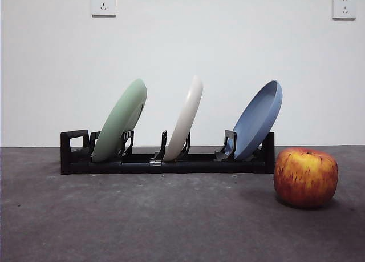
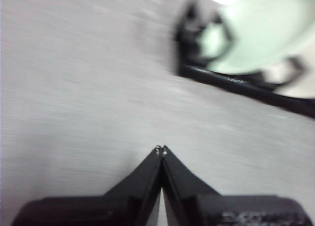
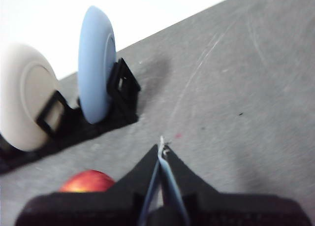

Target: Take the green plate from the plate rack,put the plate on the table,take the apple from the table,put the apple in the plate

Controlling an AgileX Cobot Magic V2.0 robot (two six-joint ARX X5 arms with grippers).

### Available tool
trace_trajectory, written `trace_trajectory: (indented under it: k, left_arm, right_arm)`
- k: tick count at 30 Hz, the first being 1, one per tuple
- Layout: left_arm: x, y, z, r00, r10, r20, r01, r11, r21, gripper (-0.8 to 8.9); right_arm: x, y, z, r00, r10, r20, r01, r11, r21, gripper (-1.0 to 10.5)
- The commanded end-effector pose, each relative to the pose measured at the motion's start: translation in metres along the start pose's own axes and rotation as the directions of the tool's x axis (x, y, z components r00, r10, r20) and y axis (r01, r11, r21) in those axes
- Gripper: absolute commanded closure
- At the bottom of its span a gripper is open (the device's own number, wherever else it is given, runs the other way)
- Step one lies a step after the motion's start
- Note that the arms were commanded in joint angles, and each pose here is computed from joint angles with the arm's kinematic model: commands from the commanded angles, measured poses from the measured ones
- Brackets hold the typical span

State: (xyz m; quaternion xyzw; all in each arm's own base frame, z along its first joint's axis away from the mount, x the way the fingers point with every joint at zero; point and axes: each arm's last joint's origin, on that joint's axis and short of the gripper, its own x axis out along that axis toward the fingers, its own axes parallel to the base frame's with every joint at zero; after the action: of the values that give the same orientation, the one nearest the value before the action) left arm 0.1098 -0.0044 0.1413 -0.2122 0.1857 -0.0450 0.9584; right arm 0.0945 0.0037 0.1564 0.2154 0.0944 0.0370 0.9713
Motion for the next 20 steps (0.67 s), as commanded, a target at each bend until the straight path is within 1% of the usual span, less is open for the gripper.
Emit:
trace_trajectory:
  k: [1, 5, 7, 10, 15, 18, 20]
  left_arm:
    - [-0.005, -0.012, 0.017, 0.991, -0.133, 0.016, 0.133, 0.991, -0.031, 8.17]
    - [-0.016, -0.03, 0.048, 0.964, -0.263, 0.044, 0.263, 0.965, 0.002, 8.17]
    - [-0.022, -0.04, 0.066, 0.95, -0.306, 0.057, 0.305, 0.952, 0.019, 8.17]
    - [-0.03, -0.055, 0.094, 0.929, -0.364, 0.07, 0.361, 0.931, 0.046, 8.17]
    - [-0.036, -0.078, 0.139, 0.895, -0.444, 0.049, 0.438, 0.893, 0.102, 8.17]
    - [-0.037, -0.091, 0.165, 0.873, -0.489, 0.005, 0.486, 0.868, 0.103, 8.17]
    - [-0.035, -0.099, 0.182, 0.854, -0.519, -0.039, 0.52, 0.847, 0.108, 8.17]
  right_arm:
    - [-0.007, 0.01, 0.018, 0.998, 0.041, 0.055, -0.046, 0.995, 0.094, 9.6]
    - [-0.02, 0.025, 0.05, 0.993, 0.059, 0.107, -0.067, 0.995, 0.073, 9.6]
    - [-0.025, 0.034, 0.068, 0.989, 0.069, 0.128, -0.077, 0.996, 0.053, 9.6]
    - [-0.03, 0.049, 0.098, 0.986, 0.095, 0.136, -0.096, 0.995, 0.0, 9.6]
    - [-0.034, 0.075, 0.149, 0.987, 0.144, 0.07, -0.135, 0.983, -0.122, 9.6]
    - [-0.032, 0.091, 0.181, 0.983, 0.182, 0.008, -0.178, 0.971, -0.157, 9.6]
    - [-0.028, 0.102, 0.201, 0.973, 0.226, -0.052, -0.231, 0.958, -0.168, 9.6]
